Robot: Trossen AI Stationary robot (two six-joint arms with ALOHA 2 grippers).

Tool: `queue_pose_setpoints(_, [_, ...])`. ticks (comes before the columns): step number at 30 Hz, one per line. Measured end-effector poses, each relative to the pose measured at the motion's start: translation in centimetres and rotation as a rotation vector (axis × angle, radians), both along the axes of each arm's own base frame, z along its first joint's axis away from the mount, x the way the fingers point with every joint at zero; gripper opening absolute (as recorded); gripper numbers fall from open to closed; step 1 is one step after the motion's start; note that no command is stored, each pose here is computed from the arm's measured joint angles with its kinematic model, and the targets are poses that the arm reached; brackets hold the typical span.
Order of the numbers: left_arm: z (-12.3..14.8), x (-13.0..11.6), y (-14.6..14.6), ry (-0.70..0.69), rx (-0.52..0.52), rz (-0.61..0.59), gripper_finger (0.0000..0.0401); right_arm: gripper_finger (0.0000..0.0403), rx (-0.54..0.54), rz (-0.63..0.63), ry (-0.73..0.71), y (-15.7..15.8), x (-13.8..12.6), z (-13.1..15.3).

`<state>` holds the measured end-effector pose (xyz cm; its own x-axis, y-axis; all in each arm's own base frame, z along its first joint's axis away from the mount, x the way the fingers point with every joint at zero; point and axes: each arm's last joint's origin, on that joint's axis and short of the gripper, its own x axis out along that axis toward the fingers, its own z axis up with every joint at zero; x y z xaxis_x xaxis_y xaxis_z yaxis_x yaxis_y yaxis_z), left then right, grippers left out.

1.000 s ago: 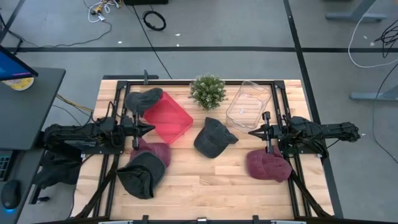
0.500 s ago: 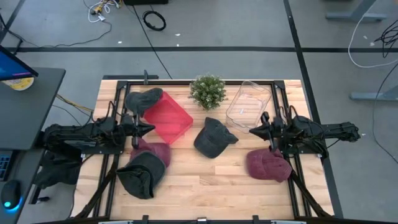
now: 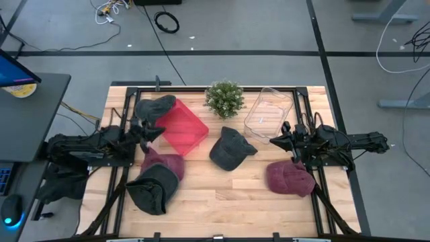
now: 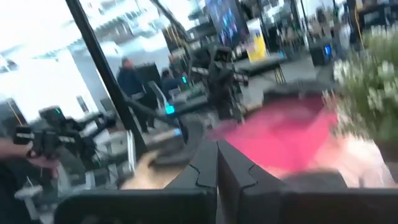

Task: Pick & Place hat
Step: Put the right red cap into the red bin

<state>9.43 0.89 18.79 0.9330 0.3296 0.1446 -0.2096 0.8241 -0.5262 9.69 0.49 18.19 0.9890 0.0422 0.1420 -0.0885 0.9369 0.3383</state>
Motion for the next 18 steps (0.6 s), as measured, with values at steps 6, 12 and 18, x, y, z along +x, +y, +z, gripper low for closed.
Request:
queue_pose_setpoints(6, [3.3,-1.1,0.2,-0.247,0.054,0.101,0.0009,0.0004,-0.052,-0.044,-0.045,-0.1,-0.6,4.0])
queue_pose_setpoints(12, [7.7,-1.9,0.2,-0.247,0.202,0.123,0.0009,0.0004,-0.111,-0.084,0.004,-0.2,-0.1,9.6])
queue_pose_setpoints(18, [13.3,-1.0,0.0,-0.051,0.405,0.099,0.0003,0.0004,-0.162,-0.090,0.063,-0.1,1.7,15.4])
